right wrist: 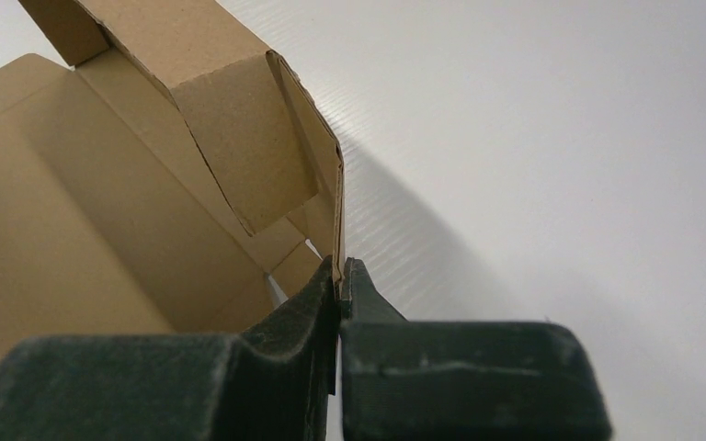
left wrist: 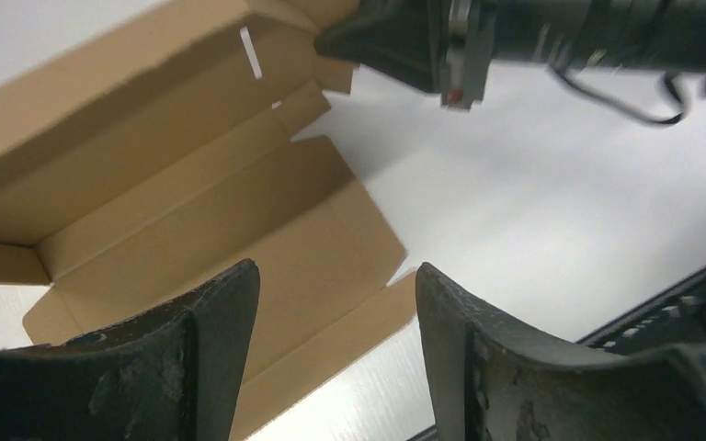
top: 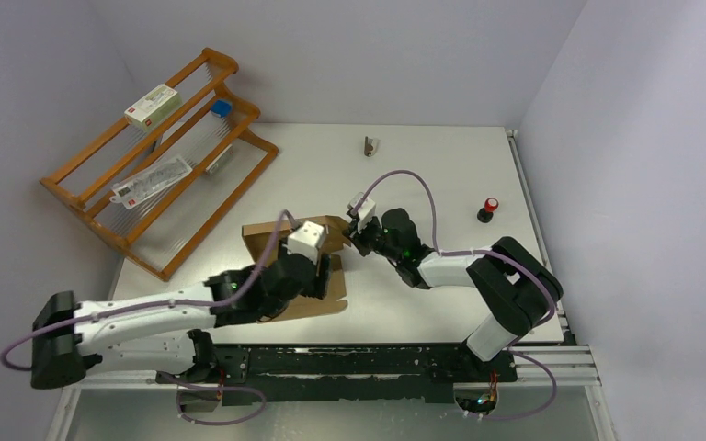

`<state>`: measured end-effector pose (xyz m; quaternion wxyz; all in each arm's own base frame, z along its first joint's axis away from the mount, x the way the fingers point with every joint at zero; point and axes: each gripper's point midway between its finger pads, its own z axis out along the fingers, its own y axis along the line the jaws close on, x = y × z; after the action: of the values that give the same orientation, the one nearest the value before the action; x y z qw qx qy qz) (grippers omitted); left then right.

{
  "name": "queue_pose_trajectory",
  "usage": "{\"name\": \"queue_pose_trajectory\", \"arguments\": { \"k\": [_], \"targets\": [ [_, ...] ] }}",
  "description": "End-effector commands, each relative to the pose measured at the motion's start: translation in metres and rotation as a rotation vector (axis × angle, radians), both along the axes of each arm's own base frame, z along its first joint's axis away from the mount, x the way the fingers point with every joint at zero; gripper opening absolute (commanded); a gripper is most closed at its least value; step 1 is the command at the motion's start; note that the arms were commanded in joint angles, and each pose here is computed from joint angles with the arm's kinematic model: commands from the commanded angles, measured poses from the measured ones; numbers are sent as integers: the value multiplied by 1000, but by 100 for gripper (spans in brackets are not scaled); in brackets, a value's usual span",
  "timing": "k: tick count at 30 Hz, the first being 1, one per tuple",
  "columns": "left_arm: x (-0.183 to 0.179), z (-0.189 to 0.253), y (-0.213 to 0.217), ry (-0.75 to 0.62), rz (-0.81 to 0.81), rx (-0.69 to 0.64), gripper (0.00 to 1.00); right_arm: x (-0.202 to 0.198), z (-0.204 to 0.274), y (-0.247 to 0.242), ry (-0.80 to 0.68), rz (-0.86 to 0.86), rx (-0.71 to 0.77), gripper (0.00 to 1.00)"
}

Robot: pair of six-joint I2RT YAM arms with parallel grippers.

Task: Fold the paper box

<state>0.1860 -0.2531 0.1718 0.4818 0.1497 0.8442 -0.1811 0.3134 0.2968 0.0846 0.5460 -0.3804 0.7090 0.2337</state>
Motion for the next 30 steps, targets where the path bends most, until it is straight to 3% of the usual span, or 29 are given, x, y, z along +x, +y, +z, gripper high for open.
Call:
{"name": "queue_pose_trajectory", "arguments": {
  "k": [1,12,18,30],
  "targets": [
    [15,-20,-7,-108,106,32,68,-5,-4,-3,16,-8,-8,3],
    [40,-62,-40,-192,123,96,75,-9,-6,2,50,9,-1,3],
    [59,-96,-44,-148,149,151,78,-11,-4,5,53,19,8,3],
    [85,-124,-51,-119,175,172,80,-16,-4,11,70,51,29,3]
  ]
}}
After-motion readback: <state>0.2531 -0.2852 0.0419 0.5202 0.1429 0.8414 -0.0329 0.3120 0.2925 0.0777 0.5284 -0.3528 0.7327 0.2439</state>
